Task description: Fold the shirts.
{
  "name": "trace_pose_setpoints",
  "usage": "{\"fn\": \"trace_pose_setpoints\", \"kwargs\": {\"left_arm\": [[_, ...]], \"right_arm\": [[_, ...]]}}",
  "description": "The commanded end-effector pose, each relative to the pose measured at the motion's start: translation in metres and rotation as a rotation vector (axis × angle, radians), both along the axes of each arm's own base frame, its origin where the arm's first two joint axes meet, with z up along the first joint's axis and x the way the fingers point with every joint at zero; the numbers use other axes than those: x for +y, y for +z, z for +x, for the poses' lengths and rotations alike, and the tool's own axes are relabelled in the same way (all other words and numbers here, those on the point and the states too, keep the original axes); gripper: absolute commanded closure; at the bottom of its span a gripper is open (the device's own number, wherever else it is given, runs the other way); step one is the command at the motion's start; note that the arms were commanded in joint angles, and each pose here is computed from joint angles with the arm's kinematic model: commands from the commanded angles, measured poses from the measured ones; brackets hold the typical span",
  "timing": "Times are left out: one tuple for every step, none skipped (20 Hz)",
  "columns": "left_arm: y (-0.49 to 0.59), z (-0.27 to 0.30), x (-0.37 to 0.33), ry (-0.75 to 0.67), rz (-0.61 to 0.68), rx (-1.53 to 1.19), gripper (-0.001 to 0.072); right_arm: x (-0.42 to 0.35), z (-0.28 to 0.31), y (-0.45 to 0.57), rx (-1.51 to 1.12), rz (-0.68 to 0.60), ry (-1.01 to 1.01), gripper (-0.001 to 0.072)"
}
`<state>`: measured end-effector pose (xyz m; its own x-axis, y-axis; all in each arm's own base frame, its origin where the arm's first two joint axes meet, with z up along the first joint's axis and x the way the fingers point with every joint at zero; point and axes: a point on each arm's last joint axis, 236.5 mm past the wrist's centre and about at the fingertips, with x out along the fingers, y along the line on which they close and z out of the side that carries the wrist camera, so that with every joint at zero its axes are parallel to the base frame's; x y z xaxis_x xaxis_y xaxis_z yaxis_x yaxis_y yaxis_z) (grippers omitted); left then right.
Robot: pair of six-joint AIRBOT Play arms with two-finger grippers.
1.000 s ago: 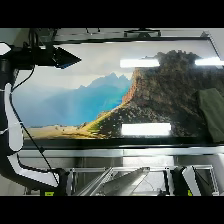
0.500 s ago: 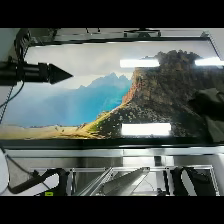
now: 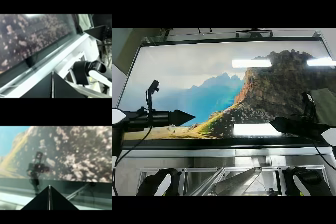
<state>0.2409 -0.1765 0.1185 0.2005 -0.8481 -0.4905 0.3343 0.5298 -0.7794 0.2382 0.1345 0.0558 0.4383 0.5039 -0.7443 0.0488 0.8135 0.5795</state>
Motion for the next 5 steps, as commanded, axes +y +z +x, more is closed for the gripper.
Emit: {"fn": "trace_pose_setpoints", "kwargs": {"left_arm": [[-0.018,-0.016,-0.001,0.013,0.005,0.021,0.0694],[-0.0193,-0.0186,-0.0012,0.013,0.005,0.02,0.0694],[-0.0193,-0.0197,-0.001,0.015,0.008,0.015,0.0694],[-0.0186,-0.02,-0.0005,0.017,0.014,0.006,0.0694],[-0.0176,-0.0207,-0.0001,0.018,0.018,-0.002,0.0694]], "right_arm": [[0.0087,-0.0053,-0.0003,0.018,0.03,0.015,0.0695],[0.0087,-0.0053,-0.0003,0.018,0.031,0.015,0.0695],[0.0087,-0.0053,-0.0003,0.018,0.031,0.015,0.0695],[0.0087,-0.0053,-0.0003,0.018,0.031,0.015,0.0695],[0.0087,-0.0053,-0.0003,0.018,0.031,0.015,0.0695]]}}
